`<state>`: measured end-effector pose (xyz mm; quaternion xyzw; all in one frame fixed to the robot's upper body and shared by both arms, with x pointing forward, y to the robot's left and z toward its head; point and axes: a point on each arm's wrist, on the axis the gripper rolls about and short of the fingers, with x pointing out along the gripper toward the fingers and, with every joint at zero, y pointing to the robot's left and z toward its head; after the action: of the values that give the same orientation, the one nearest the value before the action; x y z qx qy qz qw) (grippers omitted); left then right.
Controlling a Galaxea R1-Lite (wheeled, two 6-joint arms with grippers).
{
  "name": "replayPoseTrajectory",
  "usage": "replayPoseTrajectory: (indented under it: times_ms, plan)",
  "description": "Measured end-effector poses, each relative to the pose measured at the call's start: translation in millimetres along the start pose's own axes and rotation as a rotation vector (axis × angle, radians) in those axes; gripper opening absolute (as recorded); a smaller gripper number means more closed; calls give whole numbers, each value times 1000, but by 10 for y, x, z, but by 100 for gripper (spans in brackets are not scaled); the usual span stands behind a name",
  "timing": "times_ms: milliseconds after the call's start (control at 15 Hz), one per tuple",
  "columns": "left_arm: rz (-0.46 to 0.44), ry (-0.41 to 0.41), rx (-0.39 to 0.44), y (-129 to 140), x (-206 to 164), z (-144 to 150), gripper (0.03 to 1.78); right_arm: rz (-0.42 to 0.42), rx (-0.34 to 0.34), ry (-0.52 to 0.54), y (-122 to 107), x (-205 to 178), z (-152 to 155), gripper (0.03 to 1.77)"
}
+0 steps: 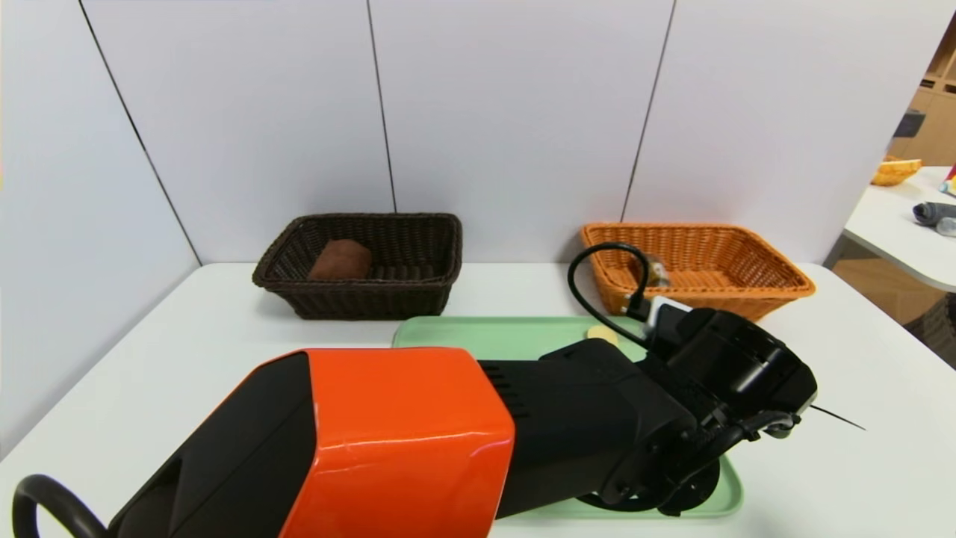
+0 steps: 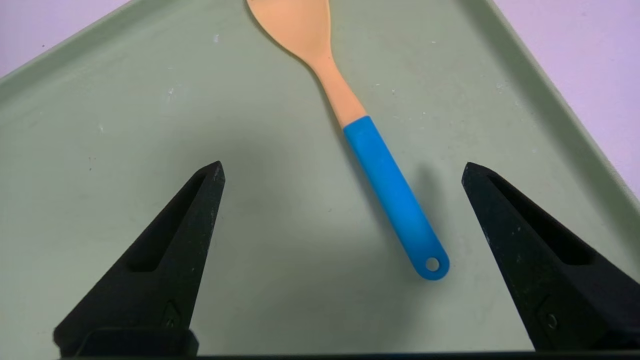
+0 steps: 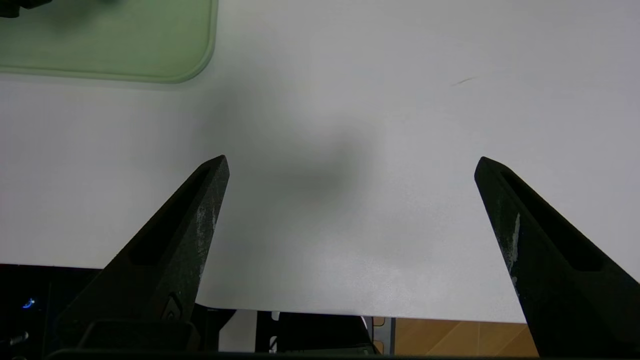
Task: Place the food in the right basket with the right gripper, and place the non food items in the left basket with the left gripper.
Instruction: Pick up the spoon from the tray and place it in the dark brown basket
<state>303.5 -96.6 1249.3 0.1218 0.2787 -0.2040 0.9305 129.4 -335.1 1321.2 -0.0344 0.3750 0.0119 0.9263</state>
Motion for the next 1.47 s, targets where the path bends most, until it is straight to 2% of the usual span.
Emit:
replayPoseTrajectory:
  times_ms: [733,1067,1467]
  plan:
    - [26,32,24,-32,137,-121,169,-6,-1,-15,-3,-26,17,170]
    - [72,37,-2,148,303,-85,169,1,-4,-16,-1,-25,19,170]
    - [70,21,-8,141,352,-86,169,2,-5,-9,0,-12,17,170]
